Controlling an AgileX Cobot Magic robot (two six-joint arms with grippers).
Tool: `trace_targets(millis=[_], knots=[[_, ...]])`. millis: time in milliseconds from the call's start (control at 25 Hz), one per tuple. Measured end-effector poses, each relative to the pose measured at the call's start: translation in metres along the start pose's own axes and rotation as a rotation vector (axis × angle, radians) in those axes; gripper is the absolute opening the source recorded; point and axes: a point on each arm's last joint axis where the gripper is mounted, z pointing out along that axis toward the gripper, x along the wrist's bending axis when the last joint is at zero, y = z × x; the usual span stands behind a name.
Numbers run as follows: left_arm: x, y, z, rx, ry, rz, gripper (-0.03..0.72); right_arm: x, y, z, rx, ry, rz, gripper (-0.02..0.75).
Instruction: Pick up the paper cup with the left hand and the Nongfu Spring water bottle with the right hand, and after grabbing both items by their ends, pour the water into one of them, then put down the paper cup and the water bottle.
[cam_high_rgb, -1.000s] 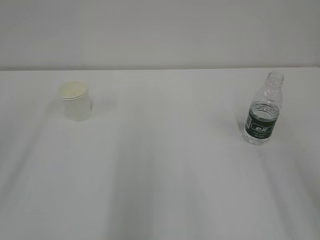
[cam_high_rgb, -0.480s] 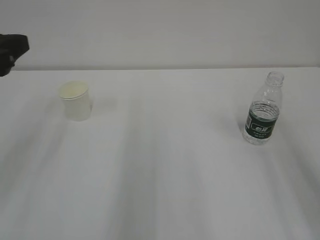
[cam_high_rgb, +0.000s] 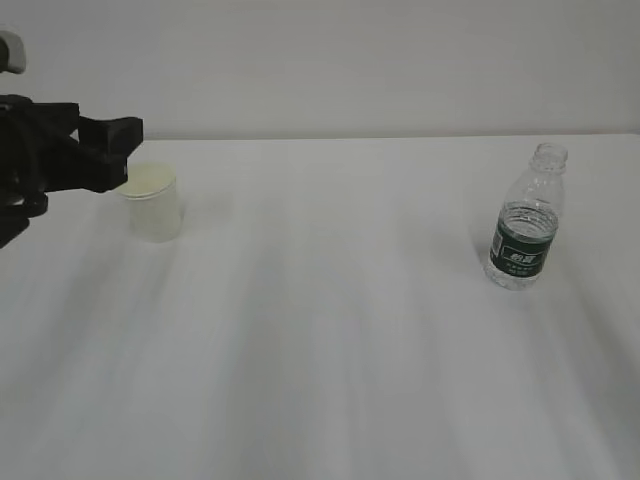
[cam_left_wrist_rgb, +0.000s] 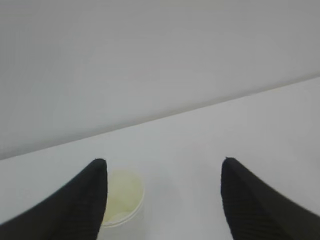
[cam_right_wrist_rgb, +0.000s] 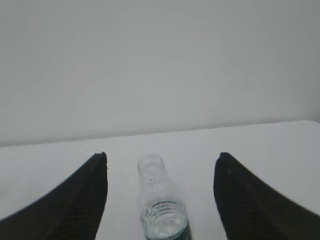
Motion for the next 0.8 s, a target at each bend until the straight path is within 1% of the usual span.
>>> trace_targets(millis=[80, 160, 240, 320, 400, 520, 800], knots=[[0.0, -0.006, 0.004, 0.02, 0.0, 0.001, 0.538, 0.001, -0.009, 0.006, 0.025, 0.015, -0.042, 0.503], [-0.001, -0.009, 0.006, 0.027, -0.001, 0.005, 0.575, 0.002, -0.017, 0.011, 0.03, 0.035, -0.087, 0.522], [-0.001, -0.013, 0.009, 0.028, 0.001, 0.006, 0.596, 0.003, -0.023, 0.017, 0.024, 0.048, -0.107, 0.566], [-0.001, -0.02, 0.015, 0.033, 0.004, 0.009, 0.604, 0.003, -0.032, 0.025, 0.046, 0.053, -0.107, 0.613], [-0.001, -0.029, 0.022, 0.043, 0.007, 0.012, 0.607, 0.002, -0.041, 0.033, 0.076, 0.056, -0.106, 0.643], [-0.002, -0.045, 0.032, 0.058, 0.012, 0.017, 0.609, 0.002, -0.053, 0.044, 0.102, 0.057, -0.1, 0.653], [-0.002, -0.063, 0.044, 0.035, 0.024, 0.024, 0.61, 0.001, -0.085, 0.07, 0.114, 0.067, -0.075, 0.66]])
